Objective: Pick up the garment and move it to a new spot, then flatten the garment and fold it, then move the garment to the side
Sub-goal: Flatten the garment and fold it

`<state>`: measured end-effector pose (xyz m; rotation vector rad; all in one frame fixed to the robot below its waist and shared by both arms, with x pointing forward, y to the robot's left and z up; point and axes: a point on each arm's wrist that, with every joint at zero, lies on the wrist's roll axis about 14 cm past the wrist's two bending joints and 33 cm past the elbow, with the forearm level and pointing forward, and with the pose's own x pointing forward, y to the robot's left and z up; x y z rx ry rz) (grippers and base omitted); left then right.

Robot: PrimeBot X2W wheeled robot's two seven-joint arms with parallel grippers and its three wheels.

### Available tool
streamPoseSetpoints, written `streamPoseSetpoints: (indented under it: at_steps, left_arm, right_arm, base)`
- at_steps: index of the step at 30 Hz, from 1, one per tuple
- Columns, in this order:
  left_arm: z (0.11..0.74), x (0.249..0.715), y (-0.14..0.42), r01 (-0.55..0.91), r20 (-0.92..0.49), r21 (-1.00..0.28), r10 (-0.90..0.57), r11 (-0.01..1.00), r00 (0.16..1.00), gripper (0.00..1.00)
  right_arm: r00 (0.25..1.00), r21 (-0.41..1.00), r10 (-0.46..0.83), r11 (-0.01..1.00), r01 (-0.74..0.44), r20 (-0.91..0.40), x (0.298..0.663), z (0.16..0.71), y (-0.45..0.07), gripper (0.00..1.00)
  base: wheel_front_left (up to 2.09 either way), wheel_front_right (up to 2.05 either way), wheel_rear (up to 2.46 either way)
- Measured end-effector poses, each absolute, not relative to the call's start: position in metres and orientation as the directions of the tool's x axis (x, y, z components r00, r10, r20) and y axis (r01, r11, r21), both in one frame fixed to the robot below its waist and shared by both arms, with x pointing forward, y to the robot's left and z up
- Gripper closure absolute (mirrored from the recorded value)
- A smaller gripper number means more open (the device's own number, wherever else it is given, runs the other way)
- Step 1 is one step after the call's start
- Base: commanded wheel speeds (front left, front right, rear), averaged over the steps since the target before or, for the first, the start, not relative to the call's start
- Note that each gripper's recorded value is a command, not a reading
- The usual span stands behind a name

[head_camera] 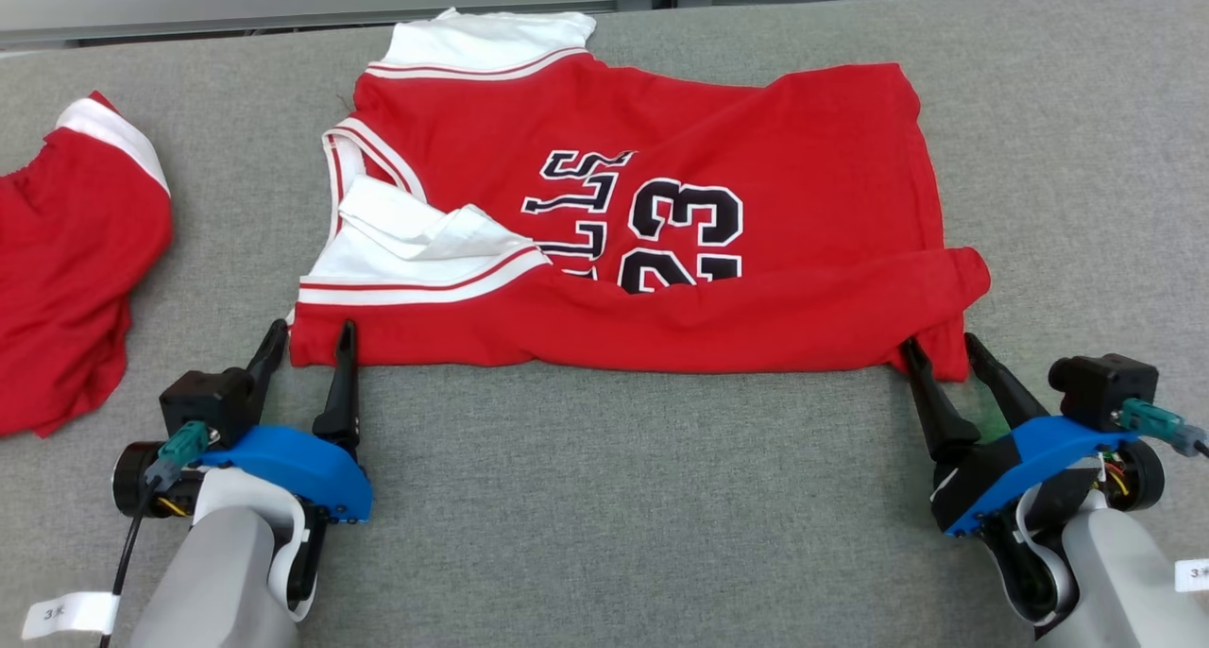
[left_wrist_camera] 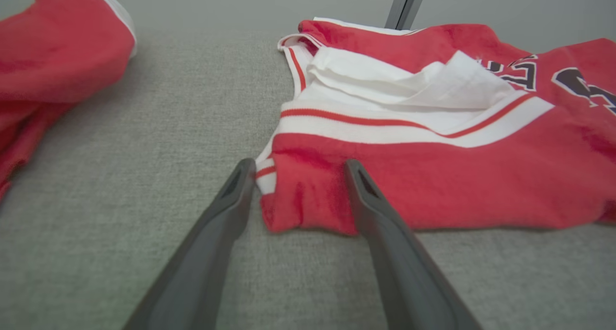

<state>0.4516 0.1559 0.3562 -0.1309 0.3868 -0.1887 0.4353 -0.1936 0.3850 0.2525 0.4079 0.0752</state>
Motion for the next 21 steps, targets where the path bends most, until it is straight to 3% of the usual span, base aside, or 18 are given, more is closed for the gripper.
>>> streamPoseSetpoints:
  at_steps: [4, 5, 6, 7, 8, 14, 21]
  left_arm:
    - [0.349, 0.451, 0.154, 0.165, -0.388, -0.157, -0.214, 0.974, 0.896, 0.00]
    - [0.346, 0.451, 0.153, 0.168, -0.397, -0.155, -0.217, 0.974, 0.892, 0.00]
    - [0.346, 0.452, 0.152, 0.168, -0.401, -0.156, -0.218, 0.973, 0.890, 0.32]
    - [0.345, 0.453, 0.152, 0.166, -0.405, -0.160, -0.218, 0.973, 0.888, 0.91]
    - [0.344, 0.453, 0.151, 0.167, -0.408, -0.162, -0.220, 0.973, 0.886, 1.00]
    - [0.357, 0.454, 0.151, 0.162, -0.378, -0.174, -0.218, 0.971, 0.900, 1.00]
    - [0.385, 0.421, 0.157, 0.129, -0.302, -0.219, -0.192, 0.967, 0.934, 1.00]
  right_arm:
    - [0.912, 0.236, 0.132, 0.971, -0.040, -0.388, 0.438, 0.380, -0.189, 0.00]
    - [0.912, 0.232, 0.134, 0.972, -0.044, -0.387, 0.439, 0.379, -0.188, 0.53]
    - [0.913, 0.231, 0.136, 0.972, -0.048, -0.385, 0.439, 0.379, -0.187, 0.80]
    - [0.913, 0.229, 0.136, 0.972, -0.048, -0.385, 0.439, 0.378, -0.187, 1.00]
    - [0.917, 0.229, 0.134, 0.972, -0.048, -0.375, 0.440, 0.379, -0.187, 1.00]
    - [0.934, 0.235, 0.127, 0.971, -0.048, -0.334, 0.441, 0.388, -0.187, 1.00]
    - [0.942, 0.272, 0.128, 0.962, -0.042, -0.310, 0.420, 0.397, -0.185, 1.00]
  base:
    - [0.00, 0.00, 0.00]
    - [0.00, 0.00, 0.00]
    - [0.00, 0.00, 0.00]
    - [0.00, 0.00, 0.00]
    - [0.00, 0.00, 0.00]
    - [0.00, 0.00, 0.00]
    - [0.00, 0.00, 0.00]
